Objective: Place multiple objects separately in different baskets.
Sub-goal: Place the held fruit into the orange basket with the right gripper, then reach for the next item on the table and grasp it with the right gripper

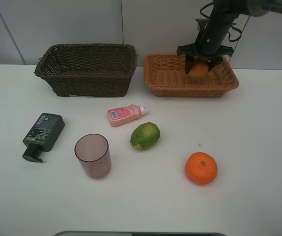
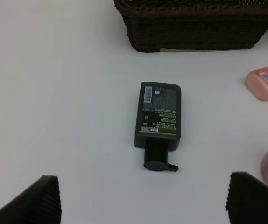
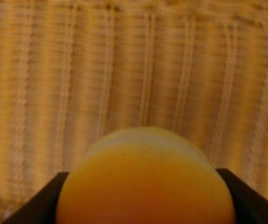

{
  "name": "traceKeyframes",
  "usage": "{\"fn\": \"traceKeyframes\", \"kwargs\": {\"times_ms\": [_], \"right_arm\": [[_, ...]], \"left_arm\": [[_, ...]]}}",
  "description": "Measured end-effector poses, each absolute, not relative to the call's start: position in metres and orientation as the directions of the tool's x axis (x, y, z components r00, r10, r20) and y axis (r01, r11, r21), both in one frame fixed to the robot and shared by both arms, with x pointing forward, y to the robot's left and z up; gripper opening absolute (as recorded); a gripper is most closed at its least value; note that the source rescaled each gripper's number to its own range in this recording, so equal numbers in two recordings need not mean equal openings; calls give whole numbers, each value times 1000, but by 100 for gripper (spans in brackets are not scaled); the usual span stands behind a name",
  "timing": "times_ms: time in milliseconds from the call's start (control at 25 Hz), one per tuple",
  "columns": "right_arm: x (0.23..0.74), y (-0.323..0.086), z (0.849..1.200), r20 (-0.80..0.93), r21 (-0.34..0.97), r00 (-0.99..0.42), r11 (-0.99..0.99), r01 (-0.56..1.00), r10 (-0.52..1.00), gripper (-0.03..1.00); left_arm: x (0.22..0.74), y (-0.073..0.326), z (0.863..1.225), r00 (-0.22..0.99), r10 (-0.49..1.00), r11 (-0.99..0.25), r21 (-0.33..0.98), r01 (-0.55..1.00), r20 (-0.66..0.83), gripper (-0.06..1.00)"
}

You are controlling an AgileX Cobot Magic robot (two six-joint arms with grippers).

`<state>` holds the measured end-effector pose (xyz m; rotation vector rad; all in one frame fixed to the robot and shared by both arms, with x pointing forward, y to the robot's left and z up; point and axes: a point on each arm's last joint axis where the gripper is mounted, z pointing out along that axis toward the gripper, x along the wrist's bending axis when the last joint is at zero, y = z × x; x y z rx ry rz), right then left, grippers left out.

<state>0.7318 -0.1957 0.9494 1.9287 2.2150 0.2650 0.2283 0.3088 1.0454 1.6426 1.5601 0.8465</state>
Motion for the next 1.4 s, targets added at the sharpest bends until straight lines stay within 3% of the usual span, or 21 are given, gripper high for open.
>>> {"fn": "traceKeyframes", "kwargs": {"times_ms": [360,600,640,800,840,1000,1240,1400], "right_arm": [[745,-195,921,-56,316,-148,158,936,987,2],[747,-195,920,-54,336,-148,158,929,987,1],[747,-195,920,-54,336,-148,158,929,987,7],[747,-195,920,-56,340,-149,159,927,987,76],[747,-195,920,-55,342,-149,159,926,987,86],[746,-195,930,-51,354,-147,155,922,988,99],[727,-186,976,-82,318,-171,189,929,982,100],[700,-172,986,-89,250,-213,228,941,973,100]], "left_arm": [[228,309,1045,58,998,-22,845,535,-11,92],[228,309,1045,58,998,-22,845,535,-11,92],[228,309,1045,58,998,-22,845,535,-11,92],[228,309,1045,58,998,-22,845,535,-11,92],[228,309,1045,58,998,-22,845,535,-11,92],[228,309,1045,58,998,-22,845,535,-11,92],[228,309,1045,58,998,-22,845,535,-11,92],[228,309,1045,58,998,-22,845,535,-11,92]]}}
